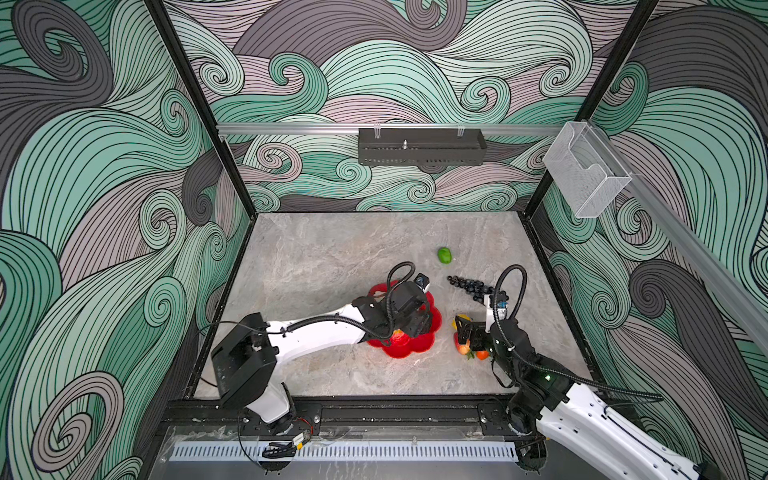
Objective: Place and organize the fake fruits in the fruit bowl
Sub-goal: 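Open the left gripper and withdraw from the bowl, then move the right gripper to the green lime and grasp it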
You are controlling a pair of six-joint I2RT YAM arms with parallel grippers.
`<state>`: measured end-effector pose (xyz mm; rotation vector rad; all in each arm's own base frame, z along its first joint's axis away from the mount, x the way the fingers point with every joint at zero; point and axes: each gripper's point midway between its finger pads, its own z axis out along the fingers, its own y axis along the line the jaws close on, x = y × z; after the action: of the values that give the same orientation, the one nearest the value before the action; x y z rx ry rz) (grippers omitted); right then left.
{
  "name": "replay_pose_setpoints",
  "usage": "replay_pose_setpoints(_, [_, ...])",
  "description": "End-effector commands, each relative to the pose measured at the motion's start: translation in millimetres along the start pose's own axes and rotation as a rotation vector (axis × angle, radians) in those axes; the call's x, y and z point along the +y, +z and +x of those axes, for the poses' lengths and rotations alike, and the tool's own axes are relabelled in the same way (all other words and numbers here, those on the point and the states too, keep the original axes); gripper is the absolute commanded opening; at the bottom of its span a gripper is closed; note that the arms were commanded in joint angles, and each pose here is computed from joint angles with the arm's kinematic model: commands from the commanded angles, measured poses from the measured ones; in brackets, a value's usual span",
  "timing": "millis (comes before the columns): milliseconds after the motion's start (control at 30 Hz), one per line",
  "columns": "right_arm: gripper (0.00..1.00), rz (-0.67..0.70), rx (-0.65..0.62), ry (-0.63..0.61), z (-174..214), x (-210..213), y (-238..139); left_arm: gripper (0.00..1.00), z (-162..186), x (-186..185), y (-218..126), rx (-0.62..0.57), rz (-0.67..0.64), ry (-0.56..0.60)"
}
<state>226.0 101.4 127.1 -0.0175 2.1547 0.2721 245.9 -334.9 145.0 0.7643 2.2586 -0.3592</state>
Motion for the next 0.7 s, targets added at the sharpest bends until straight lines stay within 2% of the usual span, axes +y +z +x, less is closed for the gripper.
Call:
replay_pose_setpoints(0, [0.98,-0.027,0.110,0.053,5.5,4.2,3.6,0.73,-8.8,24.4,-23.9,-0.111,-0.067,-0.080])
replay_pose_setpoints(333, [0.93,-0.022,0.246,0.043,-23.8,10.6,33.2,0.82,38.5,101.3,-73.1,-0.269,-0.219,-0.254])
replay_pose_setpoints(500, [0.92,0.019,0.278,0.067,-54.4,6.6,62.2,0.85,54.3,116.8,-88.5,-0.378,-0.202,-0.322])
replay_pose_setpoints(667, [0.84,0.046,0.303,0.092,-89.4,7.4,109.8,0.87,60.7,122.3,-95.6,-0.449,-0.184,-0.352])
